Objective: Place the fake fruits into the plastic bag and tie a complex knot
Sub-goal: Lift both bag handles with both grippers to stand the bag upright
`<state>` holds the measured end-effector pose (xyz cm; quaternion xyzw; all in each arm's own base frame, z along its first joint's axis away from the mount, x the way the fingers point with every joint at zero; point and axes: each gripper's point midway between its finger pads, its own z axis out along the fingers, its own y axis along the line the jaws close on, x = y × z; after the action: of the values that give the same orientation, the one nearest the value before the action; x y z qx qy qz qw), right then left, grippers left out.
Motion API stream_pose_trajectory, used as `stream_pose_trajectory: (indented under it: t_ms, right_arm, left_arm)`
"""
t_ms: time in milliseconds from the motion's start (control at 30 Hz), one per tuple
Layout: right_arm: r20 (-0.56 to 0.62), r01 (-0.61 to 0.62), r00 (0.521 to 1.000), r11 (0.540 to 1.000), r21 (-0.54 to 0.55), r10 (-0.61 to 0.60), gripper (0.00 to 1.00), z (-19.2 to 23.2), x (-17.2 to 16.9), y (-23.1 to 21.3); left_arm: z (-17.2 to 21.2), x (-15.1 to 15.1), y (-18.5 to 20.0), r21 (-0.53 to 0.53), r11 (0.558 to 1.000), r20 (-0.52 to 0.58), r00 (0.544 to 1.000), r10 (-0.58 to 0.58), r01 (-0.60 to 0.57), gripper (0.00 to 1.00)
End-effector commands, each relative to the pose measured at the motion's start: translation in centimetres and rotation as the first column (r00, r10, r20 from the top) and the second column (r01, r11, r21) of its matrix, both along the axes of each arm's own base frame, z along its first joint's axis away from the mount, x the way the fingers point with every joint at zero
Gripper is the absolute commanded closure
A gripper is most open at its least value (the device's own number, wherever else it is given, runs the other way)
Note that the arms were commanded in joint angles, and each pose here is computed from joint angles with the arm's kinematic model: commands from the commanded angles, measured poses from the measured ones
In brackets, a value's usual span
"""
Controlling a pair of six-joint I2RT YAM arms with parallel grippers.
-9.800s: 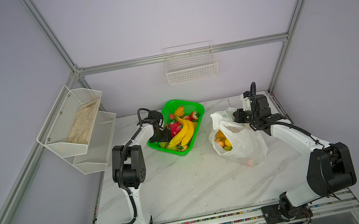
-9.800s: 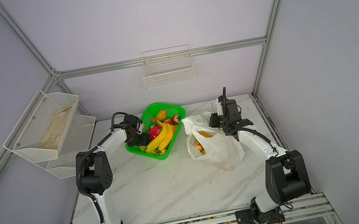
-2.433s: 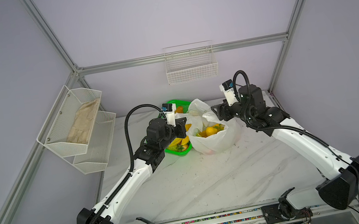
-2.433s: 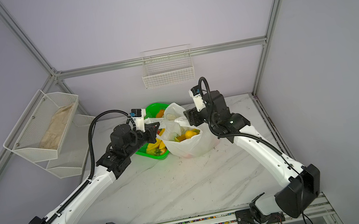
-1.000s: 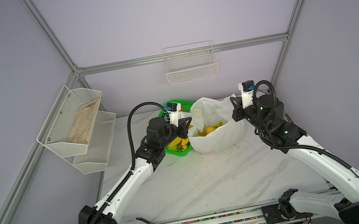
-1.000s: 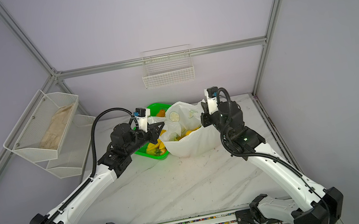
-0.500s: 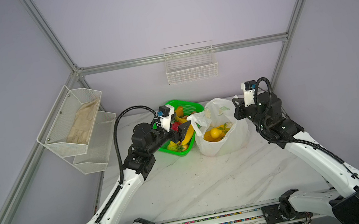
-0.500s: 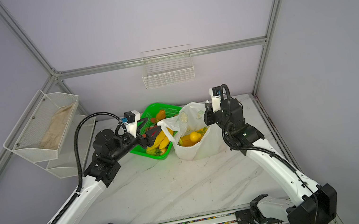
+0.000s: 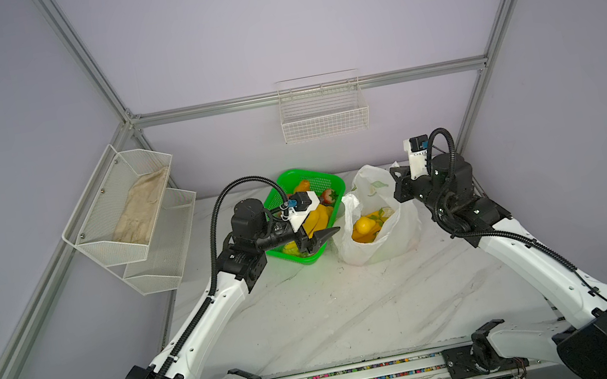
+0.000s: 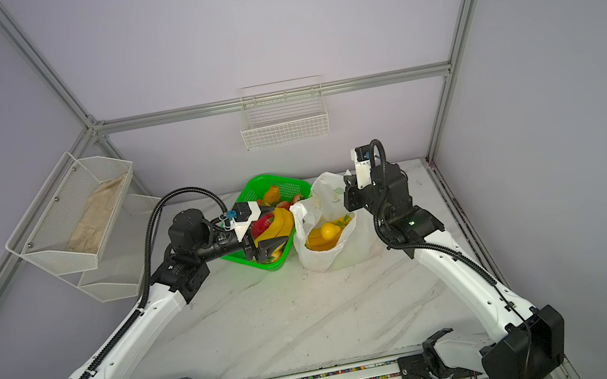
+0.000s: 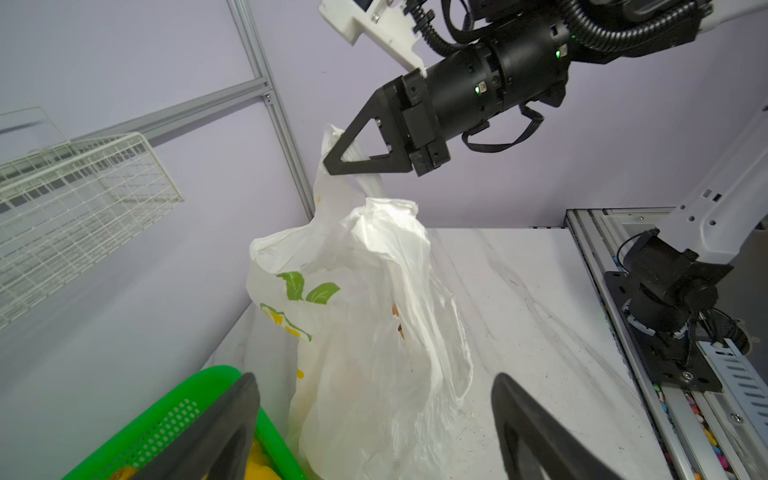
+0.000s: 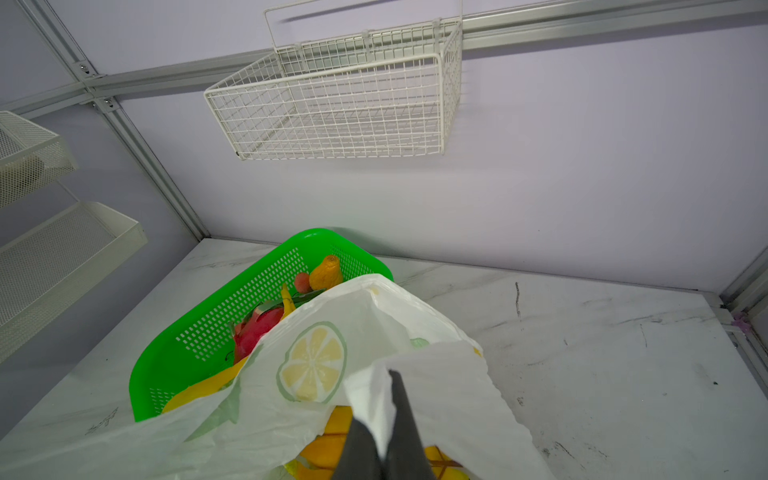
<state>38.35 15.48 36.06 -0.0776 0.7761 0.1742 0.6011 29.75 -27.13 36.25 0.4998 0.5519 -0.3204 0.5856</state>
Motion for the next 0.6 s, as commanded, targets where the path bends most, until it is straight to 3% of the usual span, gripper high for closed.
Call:
stream_pose_trajectory:
  t_ms: [0, 400, 567]
  right_arm:
    - [0.019, -0.01, 1.0, 1.0, 0.006, 0.01, 0.99, 1.2, -0.1, 0.0]
    - [0.021, -0.007, 1.0, 1.0, 0.005, 0.007, 0.99, 1.3, -0.7, -0.3]
    - [0.023, 0.002, 1.0, 1.0, 0.005, -0.003, 0.99, 1.4, -1.0, -0.6]
  left_arm:
    - [6.9, -1.8, -0.8, -0.04, 0.994, 0.211, 0.973, -0.096, 0.106, 0.13]
    - [7.2, -0.7, -5.7, 0.076, 0.974, 0.205, 0.952, -0.226, 0.215, 0.13]
    - [6.1, -0.3, -6.9, 0.118, 0.96, 0.164, 0.949, -0.27, 0.253, 0.21]
